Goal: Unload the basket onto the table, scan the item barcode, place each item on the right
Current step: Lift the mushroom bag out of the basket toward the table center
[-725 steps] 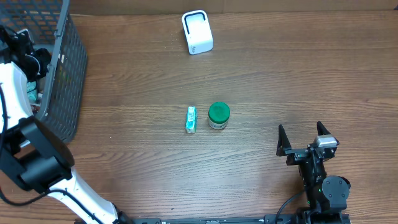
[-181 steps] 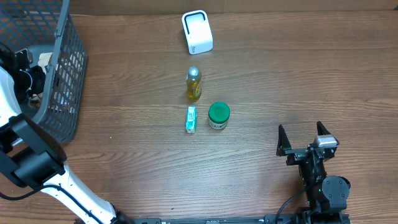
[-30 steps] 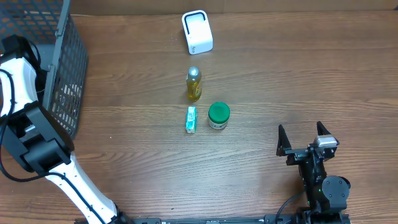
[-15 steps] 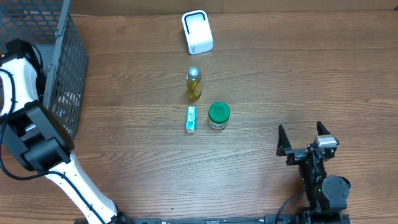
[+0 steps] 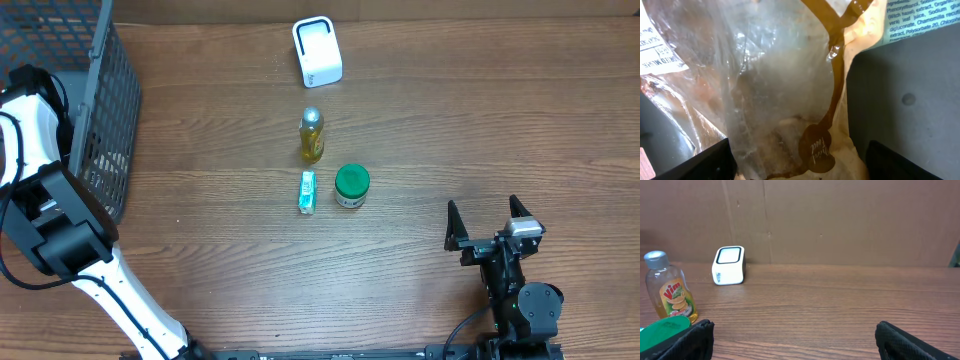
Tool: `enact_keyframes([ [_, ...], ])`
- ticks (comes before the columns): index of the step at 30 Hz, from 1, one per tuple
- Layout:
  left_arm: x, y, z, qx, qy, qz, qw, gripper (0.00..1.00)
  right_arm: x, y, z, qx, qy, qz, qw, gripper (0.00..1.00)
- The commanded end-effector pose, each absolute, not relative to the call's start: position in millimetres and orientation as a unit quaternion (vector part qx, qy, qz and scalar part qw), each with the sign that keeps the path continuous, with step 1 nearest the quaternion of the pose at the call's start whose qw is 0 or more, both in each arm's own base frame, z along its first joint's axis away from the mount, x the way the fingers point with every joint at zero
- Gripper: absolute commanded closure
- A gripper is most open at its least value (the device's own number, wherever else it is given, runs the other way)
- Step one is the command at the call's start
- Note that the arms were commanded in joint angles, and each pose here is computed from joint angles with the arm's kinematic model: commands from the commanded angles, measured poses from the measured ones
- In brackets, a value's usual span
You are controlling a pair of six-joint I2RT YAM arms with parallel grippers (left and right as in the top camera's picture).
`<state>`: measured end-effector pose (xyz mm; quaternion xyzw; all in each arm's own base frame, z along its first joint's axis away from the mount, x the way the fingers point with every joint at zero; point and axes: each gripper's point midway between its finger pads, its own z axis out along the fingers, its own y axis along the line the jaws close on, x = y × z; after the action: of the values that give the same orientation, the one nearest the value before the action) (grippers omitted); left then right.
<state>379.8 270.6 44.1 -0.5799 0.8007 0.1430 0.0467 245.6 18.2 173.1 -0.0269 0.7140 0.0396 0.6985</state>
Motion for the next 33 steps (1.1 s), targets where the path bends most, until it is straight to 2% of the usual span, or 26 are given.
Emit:
enact_keyframes([
  [1, 373, 271, 26, -0.579, 0.802, 0.146, 0.023, 0.16, 246, 19, 169, -0.028, 0.715, 0.04, 0.697, 0.0],
  [11, 373, 271, 25, -0.579, 0.802, 0.146, 0.023, 0.06, 246, 19, 169, -0.028, 0.715, 0.04, 0.697, 0.0],
  [24, 359, 264, 3, -0.576, 0.804, 0.148, 0.0, 0.05, 246, 19, 169, -0.028, 0.715, 0.04, 0.697, 0.0],
  [25, 357, 263, -1, -0.576, 0.804, 0.149, -0.005, 0.1, 246, 19, 169, -0.028, 0.715, 0.04, 0.697, 0.0],
  [28, 350, 261, -5, -0.576, 0.804, 0.149, -0.015, 0.52, 246, 19, 169, -0.028, 0.715, 0.04, 0.697, 0.0],
  [30, 350, 261, -3, -0.573, 0.805, 0.149, -0.016, 0.71, 246, 19, 169, -0.028, 0.715, 0.04, 0.697, 0.0],
  [31, 351, 260, -1, -0.569, 0.809, 0.146, -0.016, 0.78, 246, 19, 169, -0.028, 0.715, 0.04, 0.697, 0.0],
  [33, 356, 259, 6, -0.564, 0.815, 0.137, -0.014, 0.84, 246, 19, 169, -0.028, 0.715, 0.04, 0.697, 0.0],
])
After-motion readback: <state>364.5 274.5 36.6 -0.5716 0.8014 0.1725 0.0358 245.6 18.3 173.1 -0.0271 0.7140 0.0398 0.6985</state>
